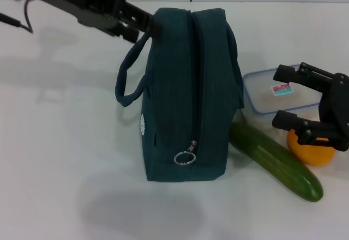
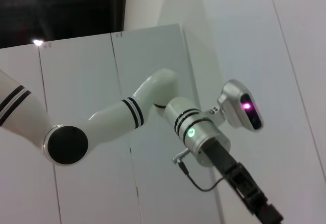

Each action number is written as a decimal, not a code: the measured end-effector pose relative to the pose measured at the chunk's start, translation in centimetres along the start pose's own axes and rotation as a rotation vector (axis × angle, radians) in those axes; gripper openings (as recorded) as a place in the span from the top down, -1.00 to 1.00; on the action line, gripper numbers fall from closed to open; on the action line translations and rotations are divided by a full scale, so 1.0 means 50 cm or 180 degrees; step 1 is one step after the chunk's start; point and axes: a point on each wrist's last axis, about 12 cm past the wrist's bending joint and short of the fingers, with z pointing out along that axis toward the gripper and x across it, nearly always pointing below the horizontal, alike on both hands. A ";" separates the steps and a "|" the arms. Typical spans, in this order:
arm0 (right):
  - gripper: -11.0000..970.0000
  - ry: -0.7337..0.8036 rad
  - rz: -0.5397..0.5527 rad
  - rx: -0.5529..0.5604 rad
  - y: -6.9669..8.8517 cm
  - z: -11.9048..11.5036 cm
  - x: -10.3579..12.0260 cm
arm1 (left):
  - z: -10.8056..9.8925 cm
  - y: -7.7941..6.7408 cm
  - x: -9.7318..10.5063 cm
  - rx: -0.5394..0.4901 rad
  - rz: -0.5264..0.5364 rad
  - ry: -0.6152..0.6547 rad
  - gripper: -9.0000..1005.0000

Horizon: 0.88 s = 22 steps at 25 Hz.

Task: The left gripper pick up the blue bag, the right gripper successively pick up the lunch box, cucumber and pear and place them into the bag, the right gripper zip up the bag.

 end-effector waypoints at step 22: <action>-0.77 -0.0007 -0.0008 0.0032 0.012 -0.011 0.012 | 0.067 0.015 0.009 0.0123 -0.0286 0.0058 -0.35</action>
